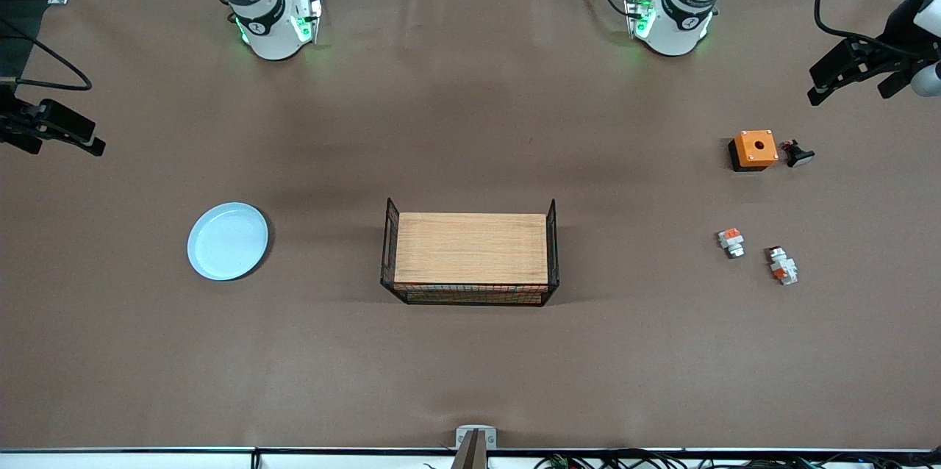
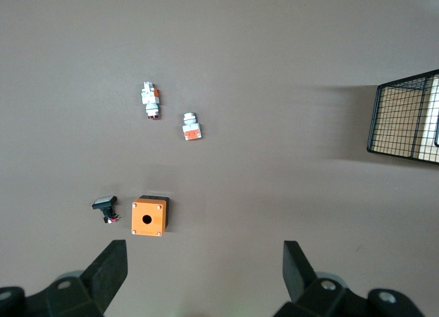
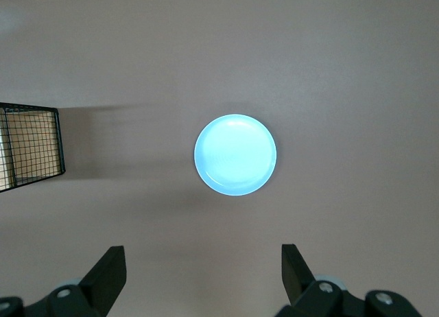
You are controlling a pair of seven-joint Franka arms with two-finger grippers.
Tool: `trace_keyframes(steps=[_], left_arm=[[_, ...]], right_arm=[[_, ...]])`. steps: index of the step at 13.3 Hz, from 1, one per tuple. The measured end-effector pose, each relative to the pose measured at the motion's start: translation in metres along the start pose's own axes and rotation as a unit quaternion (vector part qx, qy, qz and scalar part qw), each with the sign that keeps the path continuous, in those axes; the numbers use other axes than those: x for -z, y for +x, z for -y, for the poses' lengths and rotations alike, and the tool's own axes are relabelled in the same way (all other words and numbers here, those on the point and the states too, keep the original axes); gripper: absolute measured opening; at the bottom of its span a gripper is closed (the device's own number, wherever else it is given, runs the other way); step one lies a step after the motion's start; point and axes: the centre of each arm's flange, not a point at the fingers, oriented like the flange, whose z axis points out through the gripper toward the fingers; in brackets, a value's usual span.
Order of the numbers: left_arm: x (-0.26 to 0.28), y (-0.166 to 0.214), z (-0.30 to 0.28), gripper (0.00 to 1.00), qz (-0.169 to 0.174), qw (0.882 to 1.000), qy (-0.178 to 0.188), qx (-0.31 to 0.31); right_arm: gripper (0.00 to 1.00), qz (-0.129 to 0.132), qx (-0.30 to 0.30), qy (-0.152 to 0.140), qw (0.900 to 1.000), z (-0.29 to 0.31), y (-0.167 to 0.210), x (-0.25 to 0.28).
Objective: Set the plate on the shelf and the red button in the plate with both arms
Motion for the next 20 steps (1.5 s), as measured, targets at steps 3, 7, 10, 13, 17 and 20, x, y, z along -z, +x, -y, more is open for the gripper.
trace_keyframes(steps=[3, 7, 10, 13, 17, 20], left_arm=[[0.0, 0.0, -0.001, 1.0, 0.0, 1.0, 0.0, -0.001], [-0.02, 0.012, -0.001, 1.0, 0.018, 1.0, 0.002, 0.0], [-0.077, 0.046, 0.008, 1.0, 0.045, 0.999, 0.004, 0.012], [-0.167, 0.082, 0.036, 1.0, 0.044, 0.998, 0.006, 0.036], [-0.283, 0.094, 0.094, 1.0, 0.025, 0.998, 0.003, 0.051], [-0.342, 0.1, 0.106, 1.0, 0.025, 0.998, 0.001, 0.058]], right_arm=[[1.0, 0.0, 0.0, 0.0, 1.0, 0.0, 0.0, 0.0], [1.0, 0.0, 0.0, 0.0, 1.0, 0.0, 0.0, 0.0], [1.0, 0.0, -0.001, 0.0, 1.0, -0.001, 0.0, 0.0], [1.0, 0.009, -0.006, -0.007, 1.0, -0.008, -0.001, -0.002], [1.0, 0.039, -0.02, -0.052, 0.998, -0.033, 0.011, -0.031], [1.0, 0.083, -0.01, -0.078, 0.993, -0.041, 0.031, -0.081]])
